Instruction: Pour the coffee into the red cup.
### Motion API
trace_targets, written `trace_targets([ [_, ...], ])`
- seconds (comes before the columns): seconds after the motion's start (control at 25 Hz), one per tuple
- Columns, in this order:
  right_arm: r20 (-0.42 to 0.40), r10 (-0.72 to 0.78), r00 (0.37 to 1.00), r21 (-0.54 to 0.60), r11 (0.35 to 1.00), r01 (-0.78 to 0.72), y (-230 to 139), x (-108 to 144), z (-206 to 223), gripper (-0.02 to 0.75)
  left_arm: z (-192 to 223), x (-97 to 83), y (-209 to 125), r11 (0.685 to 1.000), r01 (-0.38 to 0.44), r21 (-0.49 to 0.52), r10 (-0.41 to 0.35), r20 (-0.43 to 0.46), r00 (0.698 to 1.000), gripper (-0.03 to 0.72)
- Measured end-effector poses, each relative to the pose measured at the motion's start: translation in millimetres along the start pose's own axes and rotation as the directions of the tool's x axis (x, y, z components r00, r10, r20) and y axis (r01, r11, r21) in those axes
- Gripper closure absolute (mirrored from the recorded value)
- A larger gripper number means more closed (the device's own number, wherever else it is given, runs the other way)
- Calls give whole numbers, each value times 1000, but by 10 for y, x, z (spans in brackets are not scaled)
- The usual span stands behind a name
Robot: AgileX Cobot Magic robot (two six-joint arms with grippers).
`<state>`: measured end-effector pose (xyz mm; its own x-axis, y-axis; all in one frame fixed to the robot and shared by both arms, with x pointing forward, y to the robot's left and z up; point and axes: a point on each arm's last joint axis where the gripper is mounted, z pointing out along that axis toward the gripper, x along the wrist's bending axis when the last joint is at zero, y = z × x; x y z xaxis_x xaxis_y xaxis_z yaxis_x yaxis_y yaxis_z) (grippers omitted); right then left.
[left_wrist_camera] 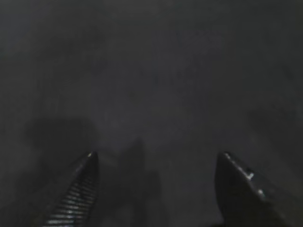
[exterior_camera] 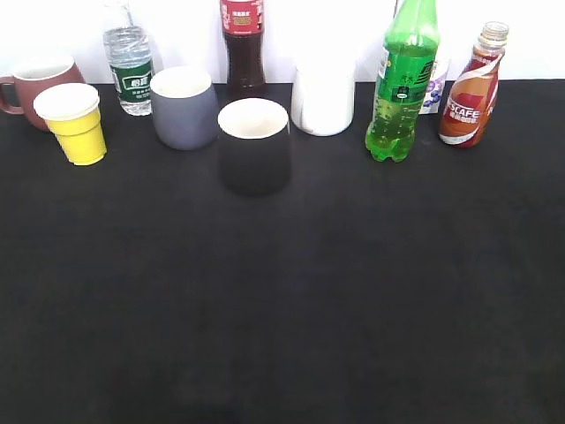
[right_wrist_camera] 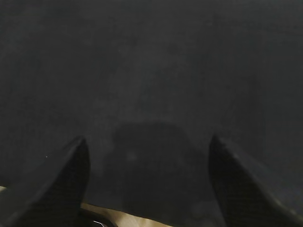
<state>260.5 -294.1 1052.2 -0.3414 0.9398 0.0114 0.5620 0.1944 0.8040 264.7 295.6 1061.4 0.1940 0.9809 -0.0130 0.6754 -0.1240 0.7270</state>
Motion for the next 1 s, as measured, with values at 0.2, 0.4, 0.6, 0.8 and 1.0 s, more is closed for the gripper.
trace_targets([
  [0.2,0,0,1000,-1,1000,0,1,0,0,128,89,0,3,999,-8,-40,9,0,1000,143],
  [0.4,0,0,1000,-1,1000,0,1,0,0,141,89,0,6,999,-8,-43,9,0,1000,147],
  [0.6,0,0,1000,-1,1000,0,1,0,0,147,89,0,6,999,-8,-43,9,0,1000,148],
  [0.8,0,0,1000,-1,1000,0,1,0,0,147,81,0,2,999,-8,-49,8,1,1000,148],
  [1.0,80,62,995,-23,998,-61,-13,-21,-27,148,-114,9,-140,978,53,-201,-70,-81,994,148],
])
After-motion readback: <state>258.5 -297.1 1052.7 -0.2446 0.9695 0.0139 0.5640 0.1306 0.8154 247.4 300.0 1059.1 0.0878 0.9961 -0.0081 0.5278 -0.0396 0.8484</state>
